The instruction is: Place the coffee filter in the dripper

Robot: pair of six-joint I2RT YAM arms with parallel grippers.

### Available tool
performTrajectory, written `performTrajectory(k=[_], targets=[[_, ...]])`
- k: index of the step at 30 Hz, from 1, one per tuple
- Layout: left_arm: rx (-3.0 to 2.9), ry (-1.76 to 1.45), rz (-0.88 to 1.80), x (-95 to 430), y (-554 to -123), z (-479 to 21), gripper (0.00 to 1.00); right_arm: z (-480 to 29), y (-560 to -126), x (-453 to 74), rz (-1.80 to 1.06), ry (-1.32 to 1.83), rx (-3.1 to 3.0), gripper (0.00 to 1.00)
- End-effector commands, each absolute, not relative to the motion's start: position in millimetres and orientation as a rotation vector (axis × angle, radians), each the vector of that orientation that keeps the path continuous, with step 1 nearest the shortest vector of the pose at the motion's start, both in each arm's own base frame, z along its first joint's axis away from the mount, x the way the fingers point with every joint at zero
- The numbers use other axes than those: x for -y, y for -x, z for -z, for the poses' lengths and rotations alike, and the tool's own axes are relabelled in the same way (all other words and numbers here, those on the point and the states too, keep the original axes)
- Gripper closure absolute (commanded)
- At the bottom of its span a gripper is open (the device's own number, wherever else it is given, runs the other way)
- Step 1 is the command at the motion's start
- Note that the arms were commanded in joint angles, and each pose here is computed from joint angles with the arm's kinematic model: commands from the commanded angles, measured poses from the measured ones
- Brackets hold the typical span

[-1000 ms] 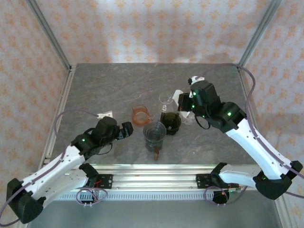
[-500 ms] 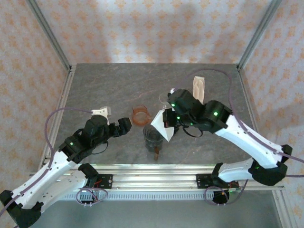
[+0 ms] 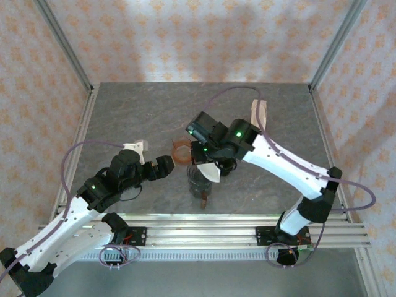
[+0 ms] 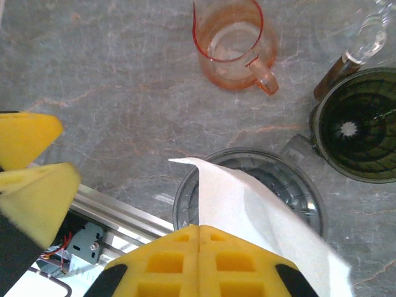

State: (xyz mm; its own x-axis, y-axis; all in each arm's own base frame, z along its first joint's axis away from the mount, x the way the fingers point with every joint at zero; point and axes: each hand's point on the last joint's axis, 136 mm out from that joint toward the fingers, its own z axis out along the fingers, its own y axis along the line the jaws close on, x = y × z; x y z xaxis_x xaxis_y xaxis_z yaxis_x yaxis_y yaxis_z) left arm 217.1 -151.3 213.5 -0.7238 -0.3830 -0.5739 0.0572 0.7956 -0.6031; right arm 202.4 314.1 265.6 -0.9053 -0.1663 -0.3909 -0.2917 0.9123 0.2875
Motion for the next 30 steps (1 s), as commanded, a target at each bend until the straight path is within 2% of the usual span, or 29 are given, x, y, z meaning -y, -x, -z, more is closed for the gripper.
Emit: performTrajectory(k=[1,9,14,21,25,27,30], targets=[[-2.233,0.243,0.870,158,-215,-221,0.00,-258,-199,-325,-0.484,0.373,-2.735,1.00],[-2.256,0.304,0.953,165,-211,-210,0.01,-228,-204,-336,-0.477,0.379,-2.744,1.00],[-2.255,0.306,1.000,171,-211,-209,0.12,-222,-204,-337,-0.496,0.379,-2.732,1.00],[-2.237,0.269,1.005,176,-210,-219,0.25,-249,-205,-329,-0.611,0.352,-2.597,0.76],[-2.242,0.205,0.949,185,-210,-221,0.32,-257,-201,-315,-0.652,0.320,-2.534,0.68],[-2.251,0.161,0.910,192,-211,-221,0.32,-260,-201,-305,-0.641,0.307,-2.508,0.67],[-2.253,0.095,0.845,200,-213,-223,0.25,-263,-202,-284,-0.599,0.262,-2.462,0.63]])
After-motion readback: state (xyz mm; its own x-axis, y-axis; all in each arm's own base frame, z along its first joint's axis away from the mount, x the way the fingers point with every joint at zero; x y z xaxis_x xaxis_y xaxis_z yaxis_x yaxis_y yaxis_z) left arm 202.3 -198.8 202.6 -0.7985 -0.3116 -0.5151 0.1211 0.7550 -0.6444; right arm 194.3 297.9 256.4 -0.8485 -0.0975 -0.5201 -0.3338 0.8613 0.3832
